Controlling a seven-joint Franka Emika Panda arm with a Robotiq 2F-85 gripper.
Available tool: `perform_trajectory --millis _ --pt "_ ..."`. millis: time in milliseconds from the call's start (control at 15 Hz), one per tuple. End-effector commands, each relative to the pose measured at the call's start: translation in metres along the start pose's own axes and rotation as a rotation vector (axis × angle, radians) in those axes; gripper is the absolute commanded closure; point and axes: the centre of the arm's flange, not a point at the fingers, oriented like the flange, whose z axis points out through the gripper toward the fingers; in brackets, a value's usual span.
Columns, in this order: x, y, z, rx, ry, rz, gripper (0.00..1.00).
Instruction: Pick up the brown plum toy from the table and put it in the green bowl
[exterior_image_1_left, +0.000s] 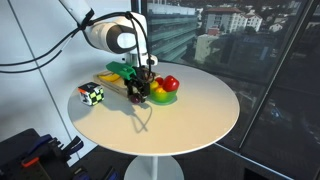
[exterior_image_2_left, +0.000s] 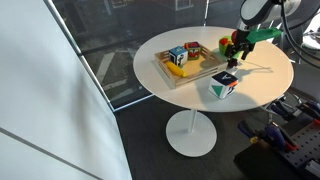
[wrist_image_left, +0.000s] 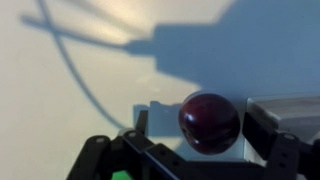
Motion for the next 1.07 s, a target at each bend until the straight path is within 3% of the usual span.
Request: perform_trajectory --millis 0,267,1000 --pt "0.004 0.000 0.005 0.024 0.002 -0.010 0.33" --pt "0.002 -0.001 0.002 0.031 -0.013 0.000 0.65" --pt "0.000 0.013 -0.046 0.049 -0.031 0.068 0.65"
